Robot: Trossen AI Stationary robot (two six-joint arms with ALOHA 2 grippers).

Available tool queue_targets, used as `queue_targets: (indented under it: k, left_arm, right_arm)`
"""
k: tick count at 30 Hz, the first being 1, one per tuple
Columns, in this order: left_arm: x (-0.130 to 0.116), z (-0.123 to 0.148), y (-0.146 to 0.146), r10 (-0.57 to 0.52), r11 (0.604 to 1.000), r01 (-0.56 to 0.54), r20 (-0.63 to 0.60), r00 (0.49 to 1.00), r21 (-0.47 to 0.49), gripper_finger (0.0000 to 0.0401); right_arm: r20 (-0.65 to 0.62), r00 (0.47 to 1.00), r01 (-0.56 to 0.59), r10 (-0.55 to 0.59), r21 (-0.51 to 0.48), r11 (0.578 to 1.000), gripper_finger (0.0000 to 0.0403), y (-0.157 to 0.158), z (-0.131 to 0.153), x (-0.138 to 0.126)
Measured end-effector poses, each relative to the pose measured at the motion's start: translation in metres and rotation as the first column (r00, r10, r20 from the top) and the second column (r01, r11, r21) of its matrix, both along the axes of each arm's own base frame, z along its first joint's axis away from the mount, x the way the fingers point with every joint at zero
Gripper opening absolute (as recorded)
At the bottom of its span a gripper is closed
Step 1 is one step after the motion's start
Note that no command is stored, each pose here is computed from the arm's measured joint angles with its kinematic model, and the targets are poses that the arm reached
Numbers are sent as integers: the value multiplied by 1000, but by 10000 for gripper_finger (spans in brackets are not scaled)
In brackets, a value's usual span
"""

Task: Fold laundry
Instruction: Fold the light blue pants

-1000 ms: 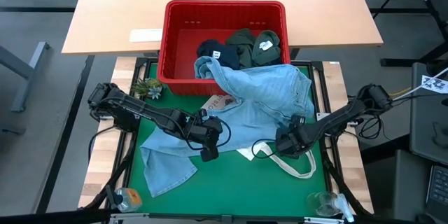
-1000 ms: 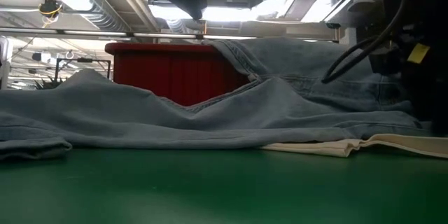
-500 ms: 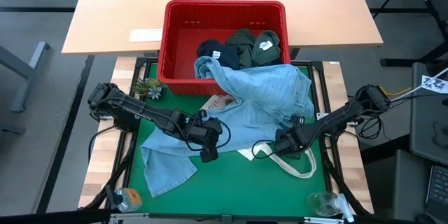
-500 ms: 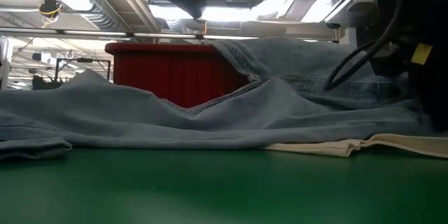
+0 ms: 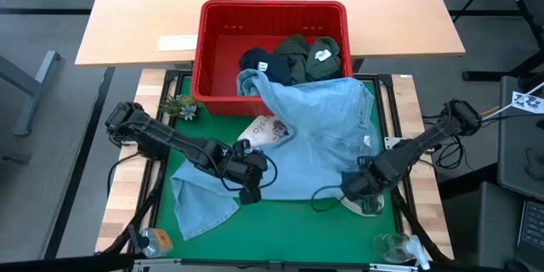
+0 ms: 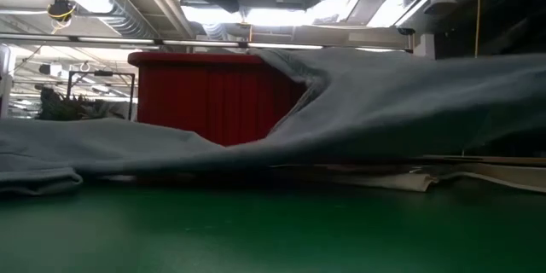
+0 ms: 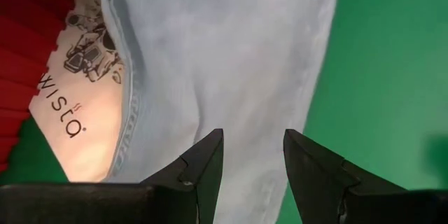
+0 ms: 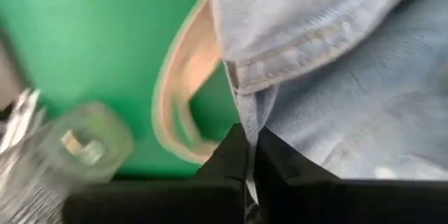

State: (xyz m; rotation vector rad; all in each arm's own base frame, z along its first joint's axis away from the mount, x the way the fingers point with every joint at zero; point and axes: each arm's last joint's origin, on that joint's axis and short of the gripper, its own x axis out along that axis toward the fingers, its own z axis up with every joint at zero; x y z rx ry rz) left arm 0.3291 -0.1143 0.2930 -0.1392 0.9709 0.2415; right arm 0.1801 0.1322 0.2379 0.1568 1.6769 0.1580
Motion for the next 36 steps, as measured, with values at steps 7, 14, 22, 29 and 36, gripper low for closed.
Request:
queue_targets:
  k: [7,14,22,29,36]
  left_arm:
    - [-4,0,-10,-30,1000,30,1,1000,-1,144]
    - [-9,0,-24,-52,998,52,12,999,-19,144]
    - [-23,-3,-45,-74,989,66,-59,996,-129,144]
    - [-45,-7,-64,32,984,-58,-152,988,-170,144]
    - [-67,-9,-81,162,959,-207,-222,962,-196,144]
  right_arm:
    - [41,996,-84,80,92,992,17,29,0,-10]
    - [-32,999,-7,9,67,998,14,36,0,-21]
    - [-98,995,18,-12,66,998,12,35,-9,-27]
    - [-108,994,20,-14,58,998,34,33,-12,-28]
    - [-106,994,20,-14,57,998,59,33,-12,-28]
